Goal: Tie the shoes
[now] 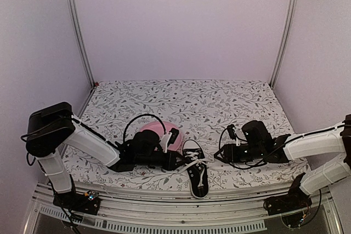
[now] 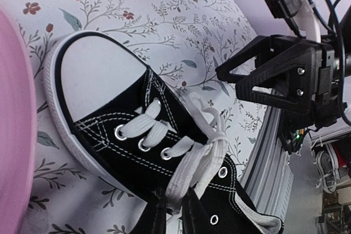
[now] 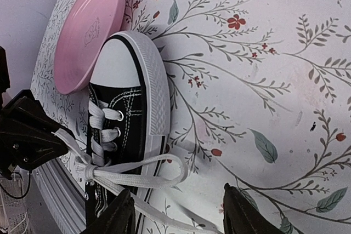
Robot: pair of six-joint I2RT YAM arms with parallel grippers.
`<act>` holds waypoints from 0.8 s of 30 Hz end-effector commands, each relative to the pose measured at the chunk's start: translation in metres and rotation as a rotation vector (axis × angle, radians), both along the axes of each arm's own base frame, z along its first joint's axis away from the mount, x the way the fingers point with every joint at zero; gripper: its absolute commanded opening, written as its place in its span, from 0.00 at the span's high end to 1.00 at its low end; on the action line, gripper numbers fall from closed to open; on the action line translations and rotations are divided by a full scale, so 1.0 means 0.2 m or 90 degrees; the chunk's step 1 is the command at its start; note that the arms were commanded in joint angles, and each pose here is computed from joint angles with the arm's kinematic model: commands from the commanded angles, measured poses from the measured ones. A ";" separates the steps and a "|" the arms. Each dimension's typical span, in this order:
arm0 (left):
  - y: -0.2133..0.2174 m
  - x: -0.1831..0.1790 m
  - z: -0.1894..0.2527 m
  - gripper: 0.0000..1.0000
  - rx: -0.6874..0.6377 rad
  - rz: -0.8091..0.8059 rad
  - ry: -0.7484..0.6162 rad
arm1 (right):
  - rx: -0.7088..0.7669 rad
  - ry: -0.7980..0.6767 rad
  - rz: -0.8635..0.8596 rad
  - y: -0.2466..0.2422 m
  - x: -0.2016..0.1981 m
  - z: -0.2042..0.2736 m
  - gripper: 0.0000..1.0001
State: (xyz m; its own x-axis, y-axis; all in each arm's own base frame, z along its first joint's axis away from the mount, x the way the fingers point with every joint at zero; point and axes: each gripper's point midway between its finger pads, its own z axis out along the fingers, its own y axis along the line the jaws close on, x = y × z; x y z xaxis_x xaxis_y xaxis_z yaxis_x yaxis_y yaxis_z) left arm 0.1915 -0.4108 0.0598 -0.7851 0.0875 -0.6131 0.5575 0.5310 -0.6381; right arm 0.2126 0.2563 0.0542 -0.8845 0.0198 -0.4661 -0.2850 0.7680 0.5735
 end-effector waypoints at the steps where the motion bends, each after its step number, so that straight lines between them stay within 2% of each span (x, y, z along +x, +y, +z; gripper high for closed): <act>1: -0.02 0.02 0.01 0.91 -0.006 0.004 -0.007 | 0.029 -0.019 0.028 0.10 0.06 0.05 0.45; 10: 0.00 0.01 0.00 0.99 0.001 0.003 -0.003 | 0.084 0.064 0.007 0.18 0.03 -0.04 0.49; 18: 0.00 0.01 0.00 1.00 0.002 0.002 -0.004 | 0.113 0.102 0.007 0.24 0.03 -0.08 0.52; 20: 0.00 0.01 0.00 1.00 0.002 0.002 -0.003 | 0.120 0.111 0.004 0.24 0.02 -0.09 0.56; 24: 0.00 0.00 -0.01 1.00 0.004 0.002 -0.003 | 0.133 0.112 -0.007 0.25 0.03 -0.08 0.74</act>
